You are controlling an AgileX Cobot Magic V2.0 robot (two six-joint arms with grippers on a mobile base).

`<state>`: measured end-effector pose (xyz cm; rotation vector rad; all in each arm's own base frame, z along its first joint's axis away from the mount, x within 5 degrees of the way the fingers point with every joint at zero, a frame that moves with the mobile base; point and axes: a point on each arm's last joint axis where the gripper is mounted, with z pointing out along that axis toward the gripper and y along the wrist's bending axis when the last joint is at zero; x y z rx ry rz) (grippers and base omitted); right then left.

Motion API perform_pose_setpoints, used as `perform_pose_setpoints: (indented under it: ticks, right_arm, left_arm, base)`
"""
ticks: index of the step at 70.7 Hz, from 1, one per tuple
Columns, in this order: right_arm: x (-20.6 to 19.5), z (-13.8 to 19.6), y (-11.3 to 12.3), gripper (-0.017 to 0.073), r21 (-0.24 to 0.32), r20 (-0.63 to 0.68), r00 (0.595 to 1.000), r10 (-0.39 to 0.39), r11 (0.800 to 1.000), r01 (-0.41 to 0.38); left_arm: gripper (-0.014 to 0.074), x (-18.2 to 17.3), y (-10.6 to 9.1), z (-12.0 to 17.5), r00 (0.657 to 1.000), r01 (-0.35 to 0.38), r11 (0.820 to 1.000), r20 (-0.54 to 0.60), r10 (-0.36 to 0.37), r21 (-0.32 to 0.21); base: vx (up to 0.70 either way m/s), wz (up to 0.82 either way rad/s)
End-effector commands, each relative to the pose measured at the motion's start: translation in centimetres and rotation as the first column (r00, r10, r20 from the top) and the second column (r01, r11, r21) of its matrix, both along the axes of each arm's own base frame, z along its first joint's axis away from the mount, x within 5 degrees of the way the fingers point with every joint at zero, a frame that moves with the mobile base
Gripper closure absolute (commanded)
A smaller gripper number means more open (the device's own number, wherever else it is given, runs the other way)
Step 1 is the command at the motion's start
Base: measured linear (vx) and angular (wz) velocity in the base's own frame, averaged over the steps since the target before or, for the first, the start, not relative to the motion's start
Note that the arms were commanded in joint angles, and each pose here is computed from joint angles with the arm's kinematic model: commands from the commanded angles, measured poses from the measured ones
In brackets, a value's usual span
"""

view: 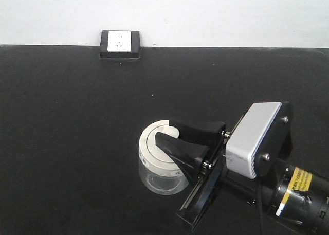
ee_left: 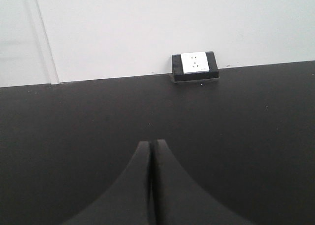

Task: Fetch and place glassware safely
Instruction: 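Hold the jar still in the right gripper as the base stops at the counter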

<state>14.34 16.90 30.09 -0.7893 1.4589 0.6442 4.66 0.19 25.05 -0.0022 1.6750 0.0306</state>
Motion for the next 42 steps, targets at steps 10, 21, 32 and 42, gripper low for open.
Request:
perform_pose_setpoints:
  ticks: [10, 21, 32, 42]
  right_arm:
    - [-0.27, 2.51, -0.04, 0.0563, 0.120, 0.103, 0.995, 0.014, 0.992, -0.026]
    - [-0.27, 2.51, -0.04, 0.0563, 0.120, 0.103, 0.995, 0.014, 0.992, -0.026]
    - [-0.24, 2.55, -0.06, 0.0563, 0.123, 0.107, 0.994, 0.011, 0.992, -0.024]
    - [0.02, 2.76, 0.02, 0.0561, 0.107, 0.145, 0.989, 0.003, 0.994, -0.018]
  left_arm:
    - [0.0601, 0.00, -0.08, 1.41, 0.996, 0.011, 1.000, 0.087, -0.010, -0.012]
    - [0.0601, 0.00, -0.08, 1.41, 0.996, 0.011, 1.000, 0.087, -0.010, -0.012]
    - [0.0601, 0.00, -0.08, 1.41, 0.996, 0.011, 1.000, 0.087, -0.010, -0.012]
    - [0.0601, 0.00, -0.08, 1.41, 0.996, 0.011, 1.000, 0.087, -0.010, -0.012]
  base:
    - [0.00, 0.00]
    - [0.00, 0.00]
    - [0.00, 0.00]
    - [0.00, 0.00]
